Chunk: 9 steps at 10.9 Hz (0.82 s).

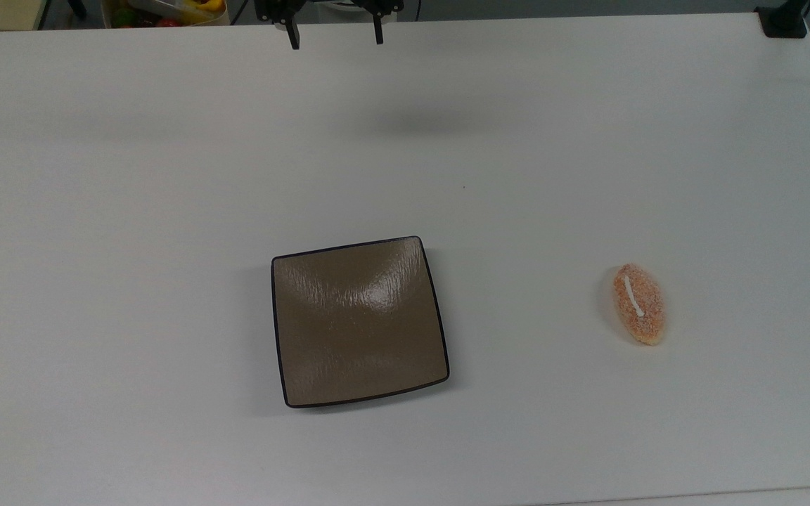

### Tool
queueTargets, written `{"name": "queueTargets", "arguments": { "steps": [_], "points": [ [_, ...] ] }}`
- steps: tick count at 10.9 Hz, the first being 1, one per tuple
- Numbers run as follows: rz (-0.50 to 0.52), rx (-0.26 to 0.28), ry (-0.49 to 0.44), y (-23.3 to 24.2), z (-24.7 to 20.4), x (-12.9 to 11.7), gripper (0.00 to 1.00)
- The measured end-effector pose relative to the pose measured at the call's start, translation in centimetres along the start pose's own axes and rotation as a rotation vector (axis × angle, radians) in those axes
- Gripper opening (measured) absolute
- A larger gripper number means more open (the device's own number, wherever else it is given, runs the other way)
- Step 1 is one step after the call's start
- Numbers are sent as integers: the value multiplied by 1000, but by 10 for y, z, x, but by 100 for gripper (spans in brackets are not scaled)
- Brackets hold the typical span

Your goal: Bread is placed on a ceramic plate

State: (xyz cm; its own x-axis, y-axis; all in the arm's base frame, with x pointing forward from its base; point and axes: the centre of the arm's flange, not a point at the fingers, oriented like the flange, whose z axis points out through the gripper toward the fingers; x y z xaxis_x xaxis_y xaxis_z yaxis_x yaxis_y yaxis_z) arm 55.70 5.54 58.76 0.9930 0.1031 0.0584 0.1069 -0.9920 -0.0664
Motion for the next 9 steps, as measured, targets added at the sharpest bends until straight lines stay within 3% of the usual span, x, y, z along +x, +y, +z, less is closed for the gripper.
{"name": "queueTargets", "arguments": {
  "steps": [3,6,9],
  "points": [
    [-16,0,0,0,0,0,100],
    [-156,-1,-2,14,1,0,100],
    [-169,-2,-2,20,1,0,100]
  ]
}}
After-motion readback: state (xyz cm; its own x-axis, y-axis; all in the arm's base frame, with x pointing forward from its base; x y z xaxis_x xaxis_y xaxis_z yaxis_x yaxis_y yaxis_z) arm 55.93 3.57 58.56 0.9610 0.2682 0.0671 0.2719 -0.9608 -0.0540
